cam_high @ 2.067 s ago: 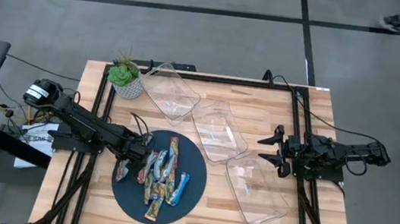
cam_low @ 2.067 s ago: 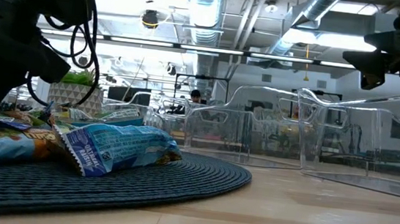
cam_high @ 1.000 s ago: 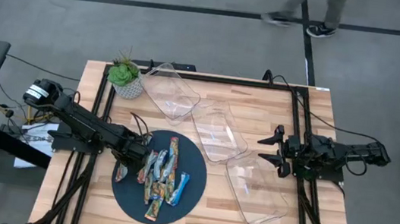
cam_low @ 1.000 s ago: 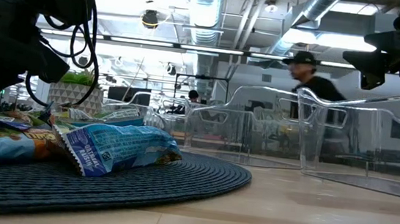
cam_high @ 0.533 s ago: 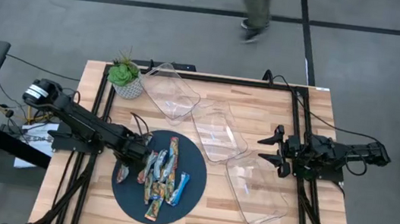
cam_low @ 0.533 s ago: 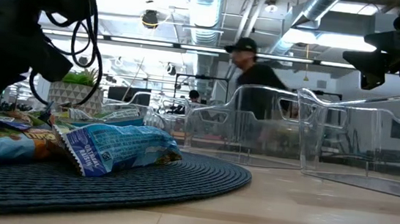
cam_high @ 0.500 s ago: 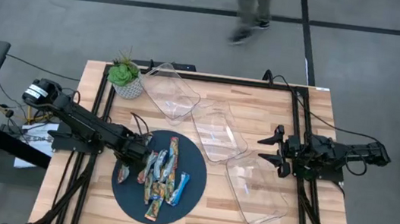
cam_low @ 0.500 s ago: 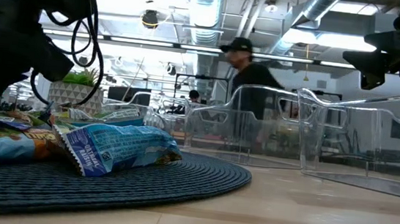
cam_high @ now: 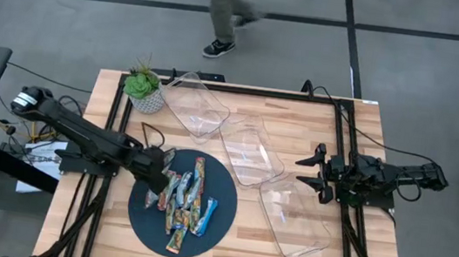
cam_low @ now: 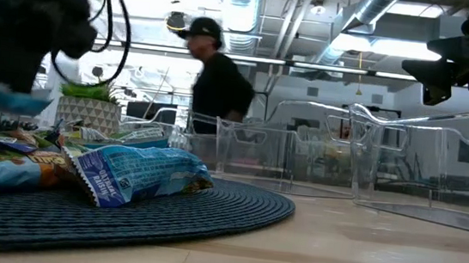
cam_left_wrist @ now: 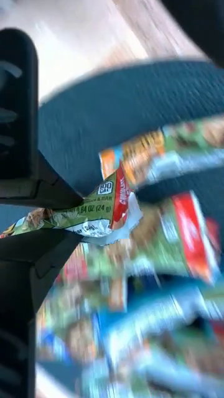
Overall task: Pick and place Granola Bars by type
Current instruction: Put the red granola bar into the top transparent bin
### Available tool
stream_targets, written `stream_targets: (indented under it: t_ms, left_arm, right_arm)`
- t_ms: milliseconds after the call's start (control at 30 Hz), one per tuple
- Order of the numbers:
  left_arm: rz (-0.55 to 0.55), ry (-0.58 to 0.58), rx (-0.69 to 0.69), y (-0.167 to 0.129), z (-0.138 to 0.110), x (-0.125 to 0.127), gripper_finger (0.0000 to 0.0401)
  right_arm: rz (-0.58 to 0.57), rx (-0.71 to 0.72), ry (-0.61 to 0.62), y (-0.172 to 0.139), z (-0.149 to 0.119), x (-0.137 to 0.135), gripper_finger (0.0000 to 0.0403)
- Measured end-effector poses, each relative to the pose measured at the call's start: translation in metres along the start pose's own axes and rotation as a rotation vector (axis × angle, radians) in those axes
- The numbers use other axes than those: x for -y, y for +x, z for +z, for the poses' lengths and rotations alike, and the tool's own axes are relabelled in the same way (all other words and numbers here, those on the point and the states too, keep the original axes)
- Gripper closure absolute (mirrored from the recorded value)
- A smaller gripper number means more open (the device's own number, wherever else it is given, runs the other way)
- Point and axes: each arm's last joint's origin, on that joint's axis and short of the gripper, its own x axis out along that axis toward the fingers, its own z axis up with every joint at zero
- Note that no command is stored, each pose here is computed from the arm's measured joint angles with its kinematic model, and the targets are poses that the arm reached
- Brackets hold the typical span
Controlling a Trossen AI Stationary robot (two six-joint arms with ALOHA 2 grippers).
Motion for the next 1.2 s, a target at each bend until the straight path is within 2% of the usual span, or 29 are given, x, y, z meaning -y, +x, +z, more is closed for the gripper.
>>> stream_targets:
  t_ms: [167,367,500,633,733,900,1200]
  left_arm:
    - [-0.220,-0.039,0.137,-0.021,0.004,0.009,0.0357]
    - [-0.475,-0.091,0.366,-0.044,0.012,0.024,0.0357]
    - [-0.616,-0.105,0.524,-0.057,0.018,0.035,0.0357]
    - [-0.709,-0.106,0.660,-0.068,0.027,0.042,0.0356]
    - [-0.713,-0.100,0.732,-0.072,0.037,0.042,0.0356]
    - [-0.649,-0.049,0.802,-0.074,0.055,0.035,0.0356]
    - [-0.457,0.050,0.973,-0.080,0.092,0.012,0.0356]
  right_arm:
    - [0.000,0.000,0.000,0.000,0.000,0.000,0.0179]
    - [0.000,0.000,0.000,0.000,0.000,0.000,0.0179]
    - [0.000,0.000,0.000,0.000,0.000,0.000,0.0179]
    - [0.000,0.001,0.000,0.000,0.000,0.000,0.0179]
    - [0.000,0.001,0.000,0.000,0.000,0.000,0.0179]
    - [0.000,0.000,0.000,0.000,0.000,0.000,0.0179]
    - [0.000,0.000,0.000,0.000,0.000,0.000,0.0179]
